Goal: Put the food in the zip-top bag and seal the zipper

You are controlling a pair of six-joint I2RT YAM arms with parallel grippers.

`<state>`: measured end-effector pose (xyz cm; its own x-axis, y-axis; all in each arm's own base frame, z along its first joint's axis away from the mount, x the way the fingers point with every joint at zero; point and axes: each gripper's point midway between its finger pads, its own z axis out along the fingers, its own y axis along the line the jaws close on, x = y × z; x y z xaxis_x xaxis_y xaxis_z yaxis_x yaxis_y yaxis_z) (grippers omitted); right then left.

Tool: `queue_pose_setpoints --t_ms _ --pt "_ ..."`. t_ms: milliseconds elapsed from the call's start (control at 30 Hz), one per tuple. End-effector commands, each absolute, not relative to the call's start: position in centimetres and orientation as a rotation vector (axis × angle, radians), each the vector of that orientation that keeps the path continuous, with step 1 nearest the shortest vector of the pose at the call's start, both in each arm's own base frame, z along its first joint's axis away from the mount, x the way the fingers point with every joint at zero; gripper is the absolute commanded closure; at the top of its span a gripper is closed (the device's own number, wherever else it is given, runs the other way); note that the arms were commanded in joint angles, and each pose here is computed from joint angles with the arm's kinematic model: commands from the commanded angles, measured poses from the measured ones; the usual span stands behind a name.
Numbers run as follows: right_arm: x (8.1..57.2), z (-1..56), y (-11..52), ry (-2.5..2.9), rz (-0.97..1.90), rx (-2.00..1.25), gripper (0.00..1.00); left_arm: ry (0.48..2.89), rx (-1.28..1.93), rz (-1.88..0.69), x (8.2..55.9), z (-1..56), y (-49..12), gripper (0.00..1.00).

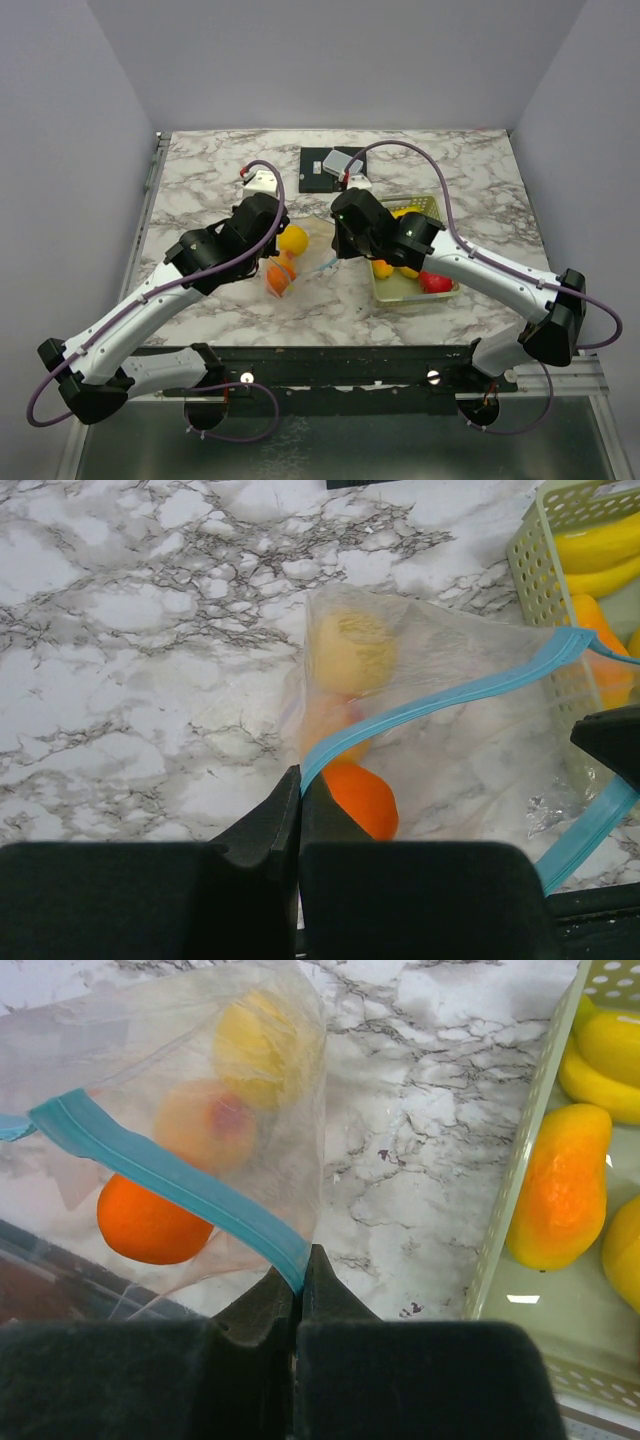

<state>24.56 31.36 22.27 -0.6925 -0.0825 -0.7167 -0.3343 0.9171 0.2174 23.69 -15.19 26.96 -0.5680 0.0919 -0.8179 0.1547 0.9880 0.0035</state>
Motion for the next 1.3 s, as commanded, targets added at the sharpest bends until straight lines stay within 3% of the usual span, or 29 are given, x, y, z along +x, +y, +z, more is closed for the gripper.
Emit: queue_pose_setpoints --t_ms 0,267,500,833,1100,1267 --pt "24.2 22.0 31.9 2.323 0.5 -0.268 0.99 2.192 0.171 -0.08 23.9 26.0 -15.5 1.0" --pt "24.3 23.6 31.0 2.3 0.474 -0.259 0.77 2.199 0.171 -0.063 24.0 25.4 -15.4 1.0" --pt "24.6 26.2 28.1 2.249 0.384 -0.193 0.49 2.2 0.178 -0.069 24.4 25.2 -15.9 1.0" --pt "24.6 27.0 22.2 2.219 0.212 -0.09 0.34 2.202 0.188 -0.089 24.7 25.2 -16.7 1.0" --pt "24.7 23.2 17.4 2.287 0.061 -0.001 0.31 2.194 0.189 -0.096 24.7 25.7 -16.7 1.0" --pt "24.8 20.3 15.6 2.351 0.033 0.044 0.24 2.195 0.191 -0.1 24.7 25.7 -16.8 1.0"
